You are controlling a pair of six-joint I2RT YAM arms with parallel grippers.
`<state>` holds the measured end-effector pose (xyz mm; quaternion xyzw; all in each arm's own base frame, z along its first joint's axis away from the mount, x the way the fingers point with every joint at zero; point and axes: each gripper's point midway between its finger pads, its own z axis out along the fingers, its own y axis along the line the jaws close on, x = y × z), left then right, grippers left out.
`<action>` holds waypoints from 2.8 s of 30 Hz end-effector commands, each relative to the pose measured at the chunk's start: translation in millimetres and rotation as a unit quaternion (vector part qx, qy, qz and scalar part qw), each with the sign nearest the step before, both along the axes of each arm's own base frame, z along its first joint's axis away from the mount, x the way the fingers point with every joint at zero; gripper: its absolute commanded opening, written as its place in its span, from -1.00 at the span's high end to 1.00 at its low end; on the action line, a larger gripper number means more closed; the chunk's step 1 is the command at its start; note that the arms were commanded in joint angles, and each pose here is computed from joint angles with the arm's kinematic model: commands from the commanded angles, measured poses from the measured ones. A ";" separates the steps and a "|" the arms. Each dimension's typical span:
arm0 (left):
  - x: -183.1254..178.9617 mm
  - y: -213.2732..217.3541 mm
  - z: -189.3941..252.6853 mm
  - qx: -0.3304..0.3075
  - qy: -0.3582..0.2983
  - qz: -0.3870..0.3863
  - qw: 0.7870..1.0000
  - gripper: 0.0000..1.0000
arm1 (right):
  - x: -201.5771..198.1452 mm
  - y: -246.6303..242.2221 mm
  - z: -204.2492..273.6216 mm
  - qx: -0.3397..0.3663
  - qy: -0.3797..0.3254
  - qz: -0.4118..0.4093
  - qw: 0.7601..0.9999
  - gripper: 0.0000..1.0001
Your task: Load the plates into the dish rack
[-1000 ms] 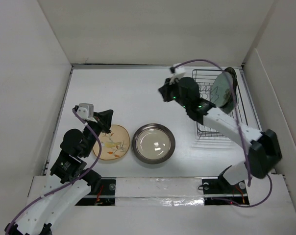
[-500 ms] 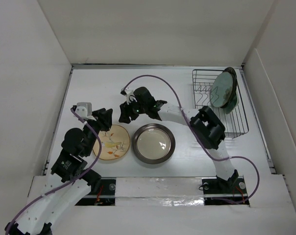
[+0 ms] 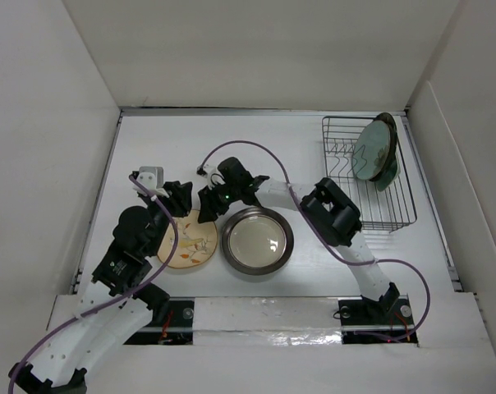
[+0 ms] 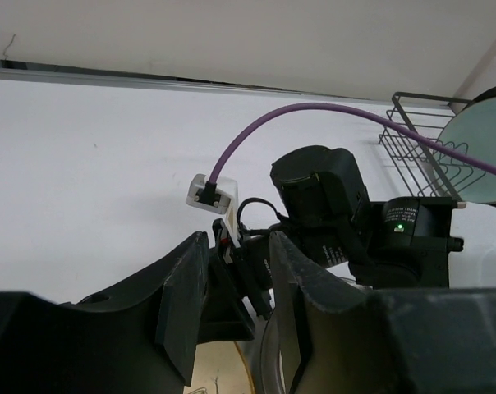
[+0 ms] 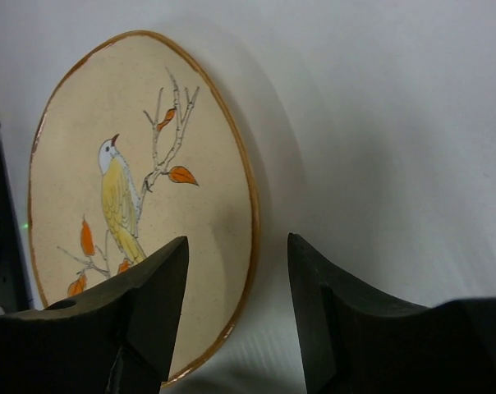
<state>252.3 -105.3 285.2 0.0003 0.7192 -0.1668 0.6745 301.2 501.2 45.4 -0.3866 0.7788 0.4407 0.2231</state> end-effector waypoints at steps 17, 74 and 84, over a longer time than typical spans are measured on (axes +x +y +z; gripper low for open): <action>-2.9 5.7 20.8 -0.013 -0.035 0.006 0.999 0.33 | 1.1 45.5 57.9 0.105 0.019 0.005 0.994 1.00; -17.2 -6.4 34.8 -0.039 -0.058 -0.043 0.997 0.31 | 174.2 -527.4 252.6 -0.316 -0.390 -0.659 0.560 1.00; -14.9 -7.6 29.2 -0.034 -0.048 -0.042 0.997 0.31 | 173.3 -515.7 192.0 -0.320 -0.331 -0.672 0.581 0.93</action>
